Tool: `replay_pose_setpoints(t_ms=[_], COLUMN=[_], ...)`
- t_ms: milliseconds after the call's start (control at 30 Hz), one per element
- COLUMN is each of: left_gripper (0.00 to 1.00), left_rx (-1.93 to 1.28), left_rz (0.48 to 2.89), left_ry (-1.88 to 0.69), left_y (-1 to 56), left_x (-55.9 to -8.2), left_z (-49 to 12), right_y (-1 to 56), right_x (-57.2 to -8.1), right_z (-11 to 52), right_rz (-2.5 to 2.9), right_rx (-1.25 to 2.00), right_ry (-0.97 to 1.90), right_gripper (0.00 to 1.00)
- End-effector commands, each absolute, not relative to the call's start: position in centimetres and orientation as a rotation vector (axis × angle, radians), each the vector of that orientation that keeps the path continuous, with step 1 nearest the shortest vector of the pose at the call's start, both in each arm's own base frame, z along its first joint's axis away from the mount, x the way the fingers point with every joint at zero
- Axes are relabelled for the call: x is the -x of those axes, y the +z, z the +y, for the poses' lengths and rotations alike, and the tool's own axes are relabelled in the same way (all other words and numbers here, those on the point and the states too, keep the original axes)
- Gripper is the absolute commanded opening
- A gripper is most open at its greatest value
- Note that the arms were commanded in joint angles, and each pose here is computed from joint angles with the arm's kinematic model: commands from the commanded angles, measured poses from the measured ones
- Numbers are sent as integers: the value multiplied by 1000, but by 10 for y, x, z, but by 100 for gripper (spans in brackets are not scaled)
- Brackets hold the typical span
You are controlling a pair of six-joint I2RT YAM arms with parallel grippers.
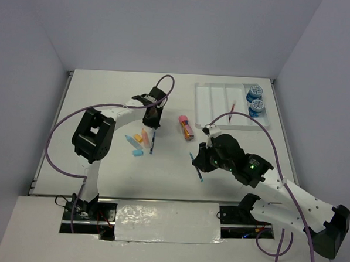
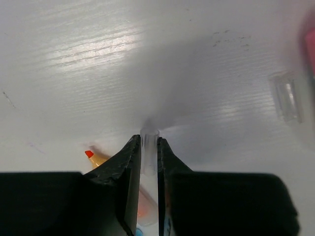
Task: Sort the stationery into containers
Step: Pick up the pen cap from the center of the board.
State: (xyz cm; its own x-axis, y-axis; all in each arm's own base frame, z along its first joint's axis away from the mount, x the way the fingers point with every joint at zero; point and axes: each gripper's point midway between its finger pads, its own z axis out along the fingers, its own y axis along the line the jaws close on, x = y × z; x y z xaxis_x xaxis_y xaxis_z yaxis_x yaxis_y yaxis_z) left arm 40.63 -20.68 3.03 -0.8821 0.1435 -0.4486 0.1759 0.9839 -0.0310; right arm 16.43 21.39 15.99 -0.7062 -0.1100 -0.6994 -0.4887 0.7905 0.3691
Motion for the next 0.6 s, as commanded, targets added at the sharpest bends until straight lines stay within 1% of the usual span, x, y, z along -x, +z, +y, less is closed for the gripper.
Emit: replay_pose_setpoints(t_ms=[0, 33, 67, 133, 167, 200, 233, 267, 300, 333, 367, 400, 433, 500, 533, 567], left_gripper=[0, 0, 0, 0, 0, 0, 0, 0, 0, 0, 0, 0, 0, 0, 0, 0], left_rx=[-146, -117, -103, -56, -39, -17, 32, 53, 67, 113, 90, 137, 132, 129, 103, 96], left_rz=[2525, 2498, 2435, 2383, 2320, 2308, 2254, 2223, 2195, 2110, 2061, 2015, 1916, 1807, 1724, 1712], left_ry=[-231, -254, -304, -356, -407, -438, -502, -549, -625, -735, -853, -941, -1022, -1169, -1233, -1263], left_y=[97, 108, 132, 154, 178, 183, 207, 210, 219, 250, 253, 266, 296, 315, 339, 335], left_x=[-418, -420, -422, -421, -421, -416, -410, -405, -397, -384, -373, -365, -349, -328, -310, -300], left_z=[-221, -222, -226, -229, -231, -232, -233, -234, -239, -241, -252, -255, -254, -261, -260, -261], right_y=[172, 173, 175, 180, 182, 179, 192, 198, 194, 215, 215, 231, 236, 253, 258, 263], right_x=[-168, -169, -169, -170, -170, -167, -170, -169, -165, -161, -157, -158, -148, -143, -142, -131], right_z=[222, 225, 227, 236, 240, 244, 254, 259, 263, 274, 278, 283, 290, 299, 302, 309], right_rz=[2220, 2198, 2188, 2157, 2144, 2147, 2076, 2040, 2040, 1935, 1921, 1848, 1826, 1762, 1745, 1729], right_rx=[454, 458, 461, 470, 473, 460, 445, 433, 395, 396, 381, 357, 380, 384, 378, 407], right_ry=[770, 788, 801, 851, 879, 916, 978, 1025, 1076, 1160, 1197, 1223, 1252, 1284, 1278, 1303], right_gripper=[0, 0, 0, 0, 0, 0, 0, 0, 0, 0, 0, 0, 0, 0, 0, 0])
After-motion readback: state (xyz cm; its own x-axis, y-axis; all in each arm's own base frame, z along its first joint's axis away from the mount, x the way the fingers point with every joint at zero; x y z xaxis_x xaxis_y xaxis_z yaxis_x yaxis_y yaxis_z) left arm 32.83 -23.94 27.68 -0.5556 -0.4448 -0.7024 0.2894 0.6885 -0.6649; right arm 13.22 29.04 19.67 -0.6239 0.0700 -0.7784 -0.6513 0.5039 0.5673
